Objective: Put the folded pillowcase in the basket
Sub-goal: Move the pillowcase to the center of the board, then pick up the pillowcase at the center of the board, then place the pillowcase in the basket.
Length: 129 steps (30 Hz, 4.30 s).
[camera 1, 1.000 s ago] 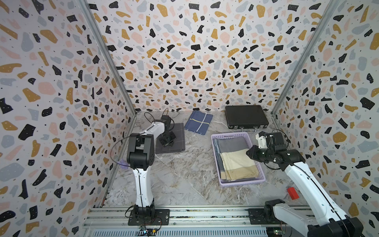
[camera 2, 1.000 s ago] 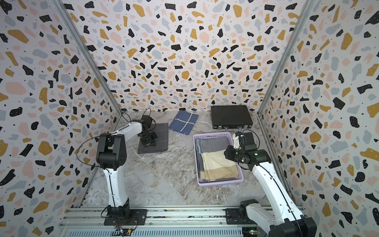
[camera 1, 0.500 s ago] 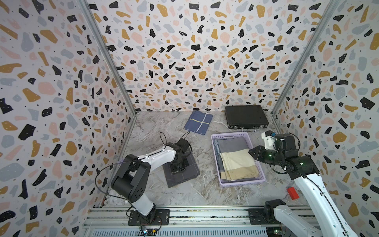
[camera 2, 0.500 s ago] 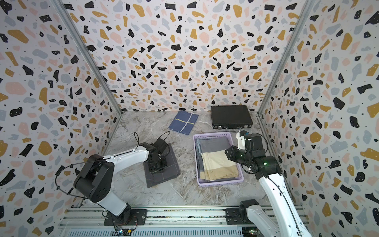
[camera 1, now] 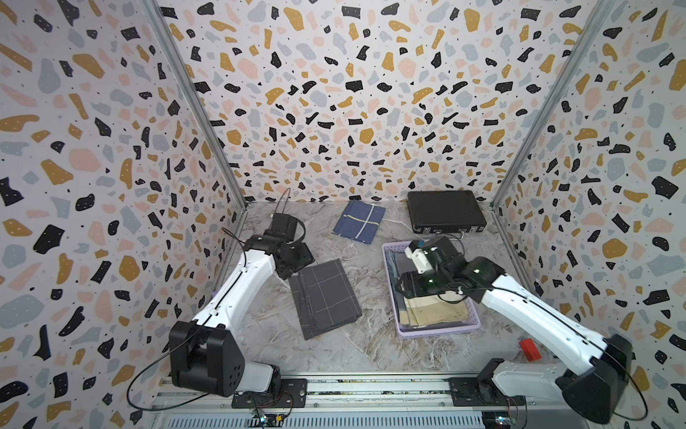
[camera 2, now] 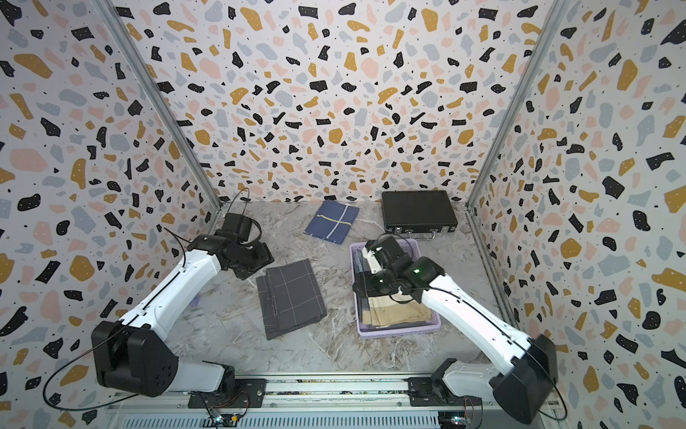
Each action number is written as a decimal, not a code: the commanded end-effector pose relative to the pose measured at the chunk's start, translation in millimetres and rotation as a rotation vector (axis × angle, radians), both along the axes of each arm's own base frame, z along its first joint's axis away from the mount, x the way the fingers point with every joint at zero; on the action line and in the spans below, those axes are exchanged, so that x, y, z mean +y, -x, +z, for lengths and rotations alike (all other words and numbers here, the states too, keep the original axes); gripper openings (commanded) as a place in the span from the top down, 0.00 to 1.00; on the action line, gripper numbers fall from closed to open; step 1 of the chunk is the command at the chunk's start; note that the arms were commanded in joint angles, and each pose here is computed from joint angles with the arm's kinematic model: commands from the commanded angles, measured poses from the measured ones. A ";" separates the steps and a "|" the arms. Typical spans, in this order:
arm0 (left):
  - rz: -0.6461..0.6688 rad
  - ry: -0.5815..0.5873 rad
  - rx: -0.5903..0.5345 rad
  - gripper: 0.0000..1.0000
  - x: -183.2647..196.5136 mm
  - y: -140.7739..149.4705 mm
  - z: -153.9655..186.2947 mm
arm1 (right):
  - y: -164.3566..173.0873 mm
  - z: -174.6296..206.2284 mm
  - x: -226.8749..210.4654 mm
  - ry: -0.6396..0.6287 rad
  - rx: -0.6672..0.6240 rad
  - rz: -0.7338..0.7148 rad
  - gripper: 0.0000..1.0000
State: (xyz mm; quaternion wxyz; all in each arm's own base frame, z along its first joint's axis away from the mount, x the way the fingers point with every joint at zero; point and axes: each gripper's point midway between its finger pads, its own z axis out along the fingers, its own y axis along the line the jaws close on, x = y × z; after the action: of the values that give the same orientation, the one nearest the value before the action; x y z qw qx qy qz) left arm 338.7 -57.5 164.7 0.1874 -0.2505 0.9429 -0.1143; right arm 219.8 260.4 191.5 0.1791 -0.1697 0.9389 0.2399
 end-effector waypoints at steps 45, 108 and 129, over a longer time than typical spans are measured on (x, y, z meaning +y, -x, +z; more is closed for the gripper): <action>-0.067 0.092 0.308 1.00 -9.4 -1.7 -125.9 | 10.1 -125.7 127.9 -0.002 0.257 0.176 1.00; -0.712 0.073 -0.210 0.22 -324.9 -65.9 24.8 | -34.0 -38.6 -221.3 0.230 0.067 -0.672 0.52; -0.509 0.102 -0.161 0.38 -205.7 -229.8 -53.1 | -48.2 -133.2 -147.1 0.012 0.346 -0.495 0.57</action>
State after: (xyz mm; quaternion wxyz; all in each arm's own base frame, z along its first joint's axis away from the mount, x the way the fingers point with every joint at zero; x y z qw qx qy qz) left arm 558.3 -254.1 89.5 0.1905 -0.0223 0.9613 -0.1980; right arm 267.6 93.6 47.4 0.0645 0.1239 0.9777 0.1566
